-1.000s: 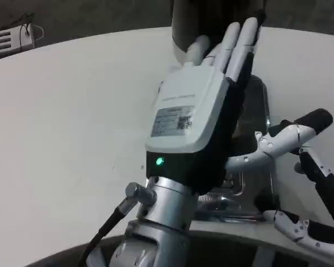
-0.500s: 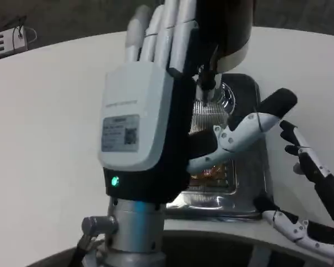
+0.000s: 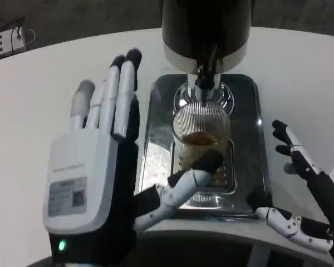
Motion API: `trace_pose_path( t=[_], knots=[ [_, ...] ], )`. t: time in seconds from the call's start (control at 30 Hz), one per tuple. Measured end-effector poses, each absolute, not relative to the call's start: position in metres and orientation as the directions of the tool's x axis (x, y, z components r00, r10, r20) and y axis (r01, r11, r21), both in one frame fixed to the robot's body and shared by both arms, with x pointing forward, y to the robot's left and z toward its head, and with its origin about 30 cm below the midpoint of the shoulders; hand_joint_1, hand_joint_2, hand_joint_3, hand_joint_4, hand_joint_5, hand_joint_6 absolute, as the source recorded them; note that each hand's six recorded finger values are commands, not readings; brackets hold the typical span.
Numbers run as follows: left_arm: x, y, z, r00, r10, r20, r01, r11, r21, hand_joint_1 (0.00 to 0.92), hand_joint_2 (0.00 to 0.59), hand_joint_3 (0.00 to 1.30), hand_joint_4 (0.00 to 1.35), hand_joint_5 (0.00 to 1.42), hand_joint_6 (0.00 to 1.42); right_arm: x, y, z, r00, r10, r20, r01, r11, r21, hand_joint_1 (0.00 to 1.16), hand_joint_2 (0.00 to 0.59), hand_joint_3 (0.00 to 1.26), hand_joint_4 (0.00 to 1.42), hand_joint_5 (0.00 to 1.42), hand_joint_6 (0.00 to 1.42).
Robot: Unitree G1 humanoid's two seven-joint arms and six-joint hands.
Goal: Grasp the cup under the faucet to collect the drink, then remove the cup.
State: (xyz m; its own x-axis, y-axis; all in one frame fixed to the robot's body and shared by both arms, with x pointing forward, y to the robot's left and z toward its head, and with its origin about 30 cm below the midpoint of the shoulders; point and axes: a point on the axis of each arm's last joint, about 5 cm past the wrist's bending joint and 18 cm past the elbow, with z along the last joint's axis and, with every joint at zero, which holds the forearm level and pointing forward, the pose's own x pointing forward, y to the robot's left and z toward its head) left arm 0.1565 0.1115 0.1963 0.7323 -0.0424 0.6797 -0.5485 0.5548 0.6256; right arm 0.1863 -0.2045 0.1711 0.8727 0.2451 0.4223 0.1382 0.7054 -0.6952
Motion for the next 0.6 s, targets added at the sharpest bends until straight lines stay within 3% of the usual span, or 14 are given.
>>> trace_pose_path(
  t=[0.2, 0.6],
  knots=[
    [0.136, 0.124, 0.171, 0.819, -0.023, 0.573, -0.484, 0.507, 0.713, 0.000, 0.115, 0.00, 0.00, 0.10, 0.00, 0.196, -0.202, 0.173, 0.868, 0.270, 0.417, 0.103, 0.723, -0.683, 0.52, 0.253, 0.00, 0.02, 0.11, 0.24],
    [0.122, 0.134, 0.147, 0.861, -0.030, 0.508, -0.436, 0.469, 0.768, 0.000, 0.116, 0.00, 0.00, 0.11, 0.00, 0.220, -0.194, 0.183, 0.848, 0.292, 0.443, 0.088, 0.746, -0.660, 0.65, 0.209, 0.00, 0.01, 0.09, 0.23]
  ],
)
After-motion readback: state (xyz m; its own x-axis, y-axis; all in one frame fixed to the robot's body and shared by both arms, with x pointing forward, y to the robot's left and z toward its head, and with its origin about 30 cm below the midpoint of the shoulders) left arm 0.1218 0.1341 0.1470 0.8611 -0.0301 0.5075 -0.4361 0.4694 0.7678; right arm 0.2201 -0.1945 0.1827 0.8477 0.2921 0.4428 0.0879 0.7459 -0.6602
